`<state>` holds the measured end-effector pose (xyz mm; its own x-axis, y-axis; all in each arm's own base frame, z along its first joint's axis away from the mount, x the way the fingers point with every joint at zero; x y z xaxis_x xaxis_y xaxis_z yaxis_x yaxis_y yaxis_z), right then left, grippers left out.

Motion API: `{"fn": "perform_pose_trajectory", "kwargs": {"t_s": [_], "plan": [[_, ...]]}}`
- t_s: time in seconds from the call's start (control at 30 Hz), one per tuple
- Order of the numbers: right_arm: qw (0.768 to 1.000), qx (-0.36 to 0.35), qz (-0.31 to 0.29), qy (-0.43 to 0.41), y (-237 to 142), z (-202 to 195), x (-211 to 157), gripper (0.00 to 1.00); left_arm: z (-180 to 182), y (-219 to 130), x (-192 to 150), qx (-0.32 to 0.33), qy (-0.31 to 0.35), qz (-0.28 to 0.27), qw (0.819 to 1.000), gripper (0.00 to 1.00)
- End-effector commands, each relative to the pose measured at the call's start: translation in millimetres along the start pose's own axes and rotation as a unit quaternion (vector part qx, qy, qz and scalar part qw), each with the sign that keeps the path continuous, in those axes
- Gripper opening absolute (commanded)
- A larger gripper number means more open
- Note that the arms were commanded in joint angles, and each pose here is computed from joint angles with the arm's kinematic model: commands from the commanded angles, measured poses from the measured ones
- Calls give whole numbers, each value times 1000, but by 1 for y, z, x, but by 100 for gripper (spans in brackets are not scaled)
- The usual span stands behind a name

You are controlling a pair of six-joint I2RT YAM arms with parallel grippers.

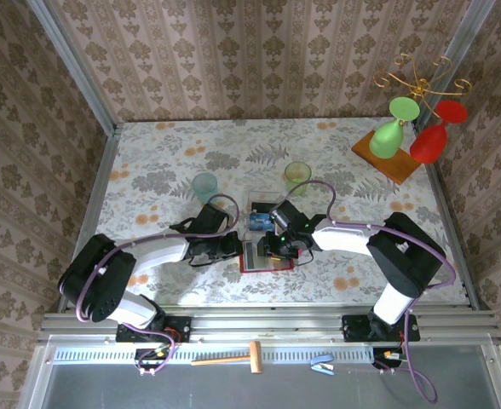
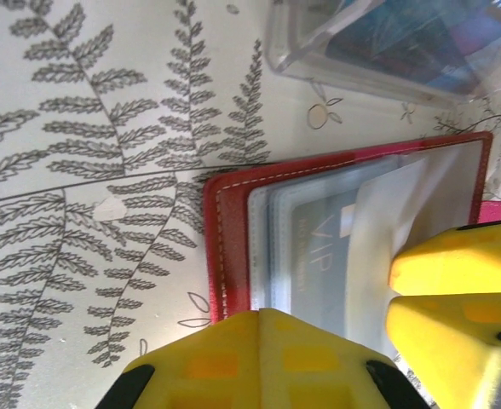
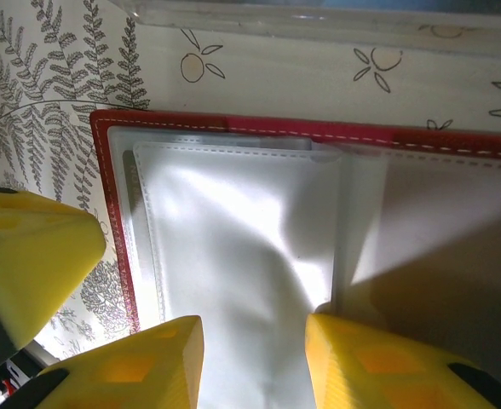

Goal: Take the credit cards out of the card holder

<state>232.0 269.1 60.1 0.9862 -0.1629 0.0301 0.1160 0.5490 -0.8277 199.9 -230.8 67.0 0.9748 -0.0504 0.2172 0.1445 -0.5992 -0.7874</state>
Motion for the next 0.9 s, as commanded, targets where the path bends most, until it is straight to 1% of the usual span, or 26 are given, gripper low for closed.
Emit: {"fn": "perform_pose_trajectory", "kwargs": {"t_s": [0.0, 0.33, 0.87], "plan": [[1000, -5, 3, 9, 0, -9, -3, 40, -16, -8, 8, -22, 3, -12, 1000, 8], [1000, -2, 2, 15, 0, -13, -1, 40, -25, 0, 10, -30, 6, -2, 1000, 8], [1000, 0, -1, 20, -2, -19, -2, 40, -29, 16, 8, -29, 10, 21, 999, 8]]}}
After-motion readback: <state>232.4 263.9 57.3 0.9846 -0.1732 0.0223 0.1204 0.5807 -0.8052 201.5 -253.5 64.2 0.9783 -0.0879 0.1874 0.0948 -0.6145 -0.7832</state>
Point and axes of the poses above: each hand's point on the last joint's axis, 136 mm out from that joint toward the fingers, its own y axis out along the fingers, its own z axis along the line the jaws close on, x = y × z, the point moved 4 cm from there along -y, back along the fingers, and after that the axes turned 8 degrees about y, right-handed, at the moved point
